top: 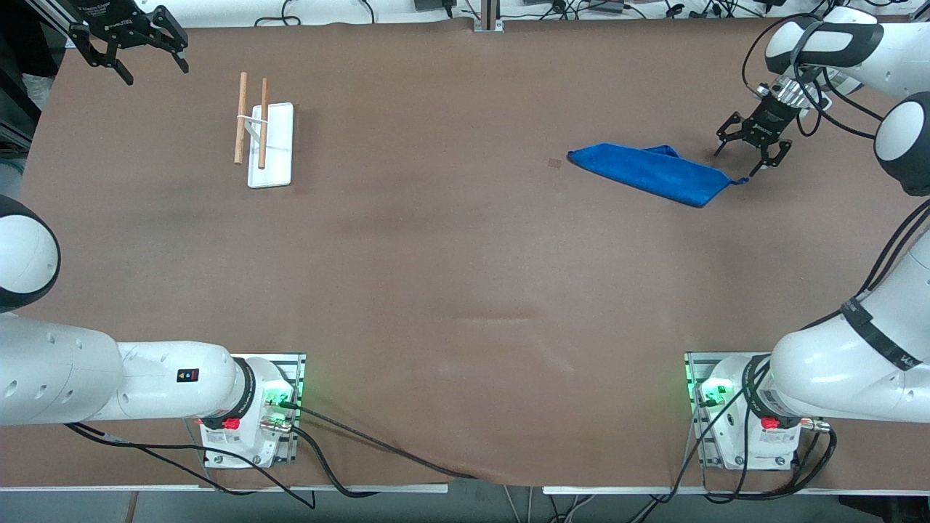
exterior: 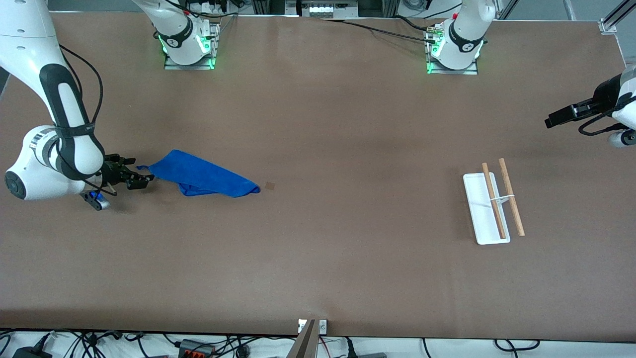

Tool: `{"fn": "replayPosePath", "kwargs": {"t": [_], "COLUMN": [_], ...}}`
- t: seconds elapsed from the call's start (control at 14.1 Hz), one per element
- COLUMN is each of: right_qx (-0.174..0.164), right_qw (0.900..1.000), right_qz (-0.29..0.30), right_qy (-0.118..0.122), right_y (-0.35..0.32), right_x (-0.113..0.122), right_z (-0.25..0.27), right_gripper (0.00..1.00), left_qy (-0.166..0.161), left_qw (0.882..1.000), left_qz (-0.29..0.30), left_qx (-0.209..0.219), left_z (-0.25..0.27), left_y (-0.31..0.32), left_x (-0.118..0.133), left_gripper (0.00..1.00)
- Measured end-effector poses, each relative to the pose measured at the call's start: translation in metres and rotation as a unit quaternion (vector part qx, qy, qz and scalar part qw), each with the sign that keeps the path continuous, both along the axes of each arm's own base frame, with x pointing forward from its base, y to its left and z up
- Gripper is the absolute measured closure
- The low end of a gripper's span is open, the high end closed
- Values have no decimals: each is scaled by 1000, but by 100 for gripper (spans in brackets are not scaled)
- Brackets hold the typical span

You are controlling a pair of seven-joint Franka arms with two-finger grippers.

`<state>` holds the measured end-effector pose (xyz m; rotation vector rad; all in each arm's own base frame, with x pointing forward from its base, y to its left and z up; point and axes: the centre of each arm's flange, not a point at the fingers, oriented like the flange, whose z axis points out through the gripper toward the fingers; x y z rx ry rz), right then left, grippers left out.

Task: Pass towel and hang on rack
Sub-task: 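Lower the right gripper and pinch the blue towel's corner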

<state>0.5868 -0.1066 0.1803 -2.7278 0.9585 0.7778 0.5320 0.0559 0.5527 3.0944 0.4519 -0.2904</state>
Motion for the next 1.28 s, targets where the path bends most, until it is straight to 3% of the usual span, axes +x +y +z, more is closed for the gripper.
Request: {"fn": "replayPosePath", "kwargs": {"t": [0.43,0.5,0.71,0.85,0.92,1.06,1.13,1.28], "right_qx": [22,24,27,27,28,29,30,32], "right_qw": [1000,1000,1000,1000,1000,1000,1000,999], "right_qz": [-7,-8,-9,-9,-8,-7,-6,-4], "right_qy": [2,4,5,5,5,4,3,1], "right_y": [-2,-2,-1,-1,-1,-2,-2,-2], "right_x": [-4,-5,-6,-6,-6,-6,-6,-5], "right_z": [-27,-30,-34,-34,-34,-33,-33,-31], "right_gripper": [3,10,14,28,28,41,41,57], "left_qy": [0,0,0,0,0,0,0,0], "left_qw": [1000,1000,1000,1000,1000,1000,1000,1000], "left_qz": [0,0,0,1,1,2,2,3], "left_qx": [0,0,0,-3,-5,-7,-7,-7], "left_z": [0,0,0,0,0,0,0,0], "left_y": [0,0,0,-1,-1,-1,0,1], "left_x": [0,0,0,0,0,0,0,0], "left_gripper": [0,0,0,0,0,0,0,0]}}
